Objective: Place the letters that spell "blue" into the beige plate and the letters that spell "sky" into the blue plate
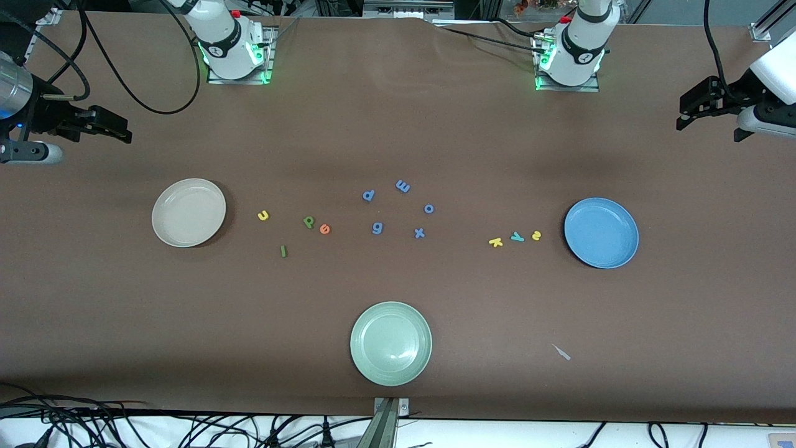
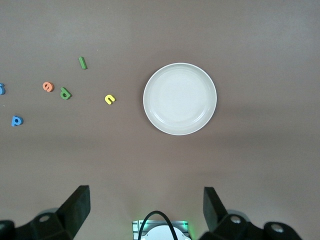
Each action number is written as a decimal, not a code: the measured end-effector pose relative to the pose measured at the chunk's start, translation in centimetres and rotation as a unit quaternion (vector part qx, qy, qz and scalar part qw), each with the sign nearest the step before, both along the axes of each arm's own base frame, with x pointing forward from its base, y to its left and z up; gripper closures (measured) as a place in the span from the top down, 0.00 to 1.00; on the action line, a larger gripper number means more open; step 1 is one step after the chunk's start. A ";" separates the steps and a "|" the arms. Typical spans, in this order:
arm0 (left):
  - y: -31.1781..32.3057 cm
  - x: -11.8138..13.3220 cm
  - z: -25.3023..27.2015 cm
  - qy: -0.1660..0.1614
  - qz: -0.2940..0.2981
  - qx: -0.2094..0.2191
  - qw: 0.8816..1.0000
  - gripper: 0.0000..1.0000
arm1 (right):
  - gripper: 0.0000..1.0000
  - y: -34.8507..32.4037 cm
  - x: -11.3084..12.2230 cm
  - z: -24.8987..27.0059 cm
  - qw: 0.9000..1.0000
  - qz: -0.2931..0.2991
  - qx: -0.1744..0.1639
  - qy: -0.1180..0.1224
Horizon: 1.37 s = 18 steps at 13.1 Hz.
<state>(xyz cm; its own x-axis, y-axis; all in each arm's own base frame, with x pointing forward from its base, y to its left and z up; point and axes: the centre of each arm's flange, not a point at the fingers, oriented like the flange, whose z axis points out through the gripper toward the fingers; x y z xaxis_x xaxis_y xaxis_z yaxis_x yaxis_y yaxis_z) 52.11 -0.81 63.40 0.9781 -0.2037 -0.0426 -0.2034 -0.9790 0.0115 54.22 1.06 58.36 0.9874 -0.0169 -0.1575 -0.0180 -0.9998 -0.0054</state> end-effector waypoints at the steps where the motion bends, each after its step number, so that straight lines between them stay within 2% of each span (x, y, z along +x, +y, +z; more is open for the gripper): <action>1: 0.0 0.0 0.0 0.000 0.000 0.000 1.000 1.00 | 1.00 0.0 0.0 0.0 1.000 0.000 0.000 0.000; 18: -0.3 -0.2 0.4 0.003 -0.003 0.000 1.000 1.00 | 1.00 -0.4 0.2 0.1 1.000 -0.004 0.000 -0.002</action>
<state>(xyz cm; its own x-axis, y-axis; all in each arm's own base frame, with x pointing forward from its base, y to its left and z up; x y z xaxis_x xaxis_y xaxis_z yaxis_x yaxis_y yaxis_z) 51.94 -1.16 63.80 0.9765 -0.2101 -0.0477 -0.2097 -0.9777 0.0120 54.42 0.69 58.44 0.9879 -0.0240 -0.1532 -0.0251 -0.9997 -0.0058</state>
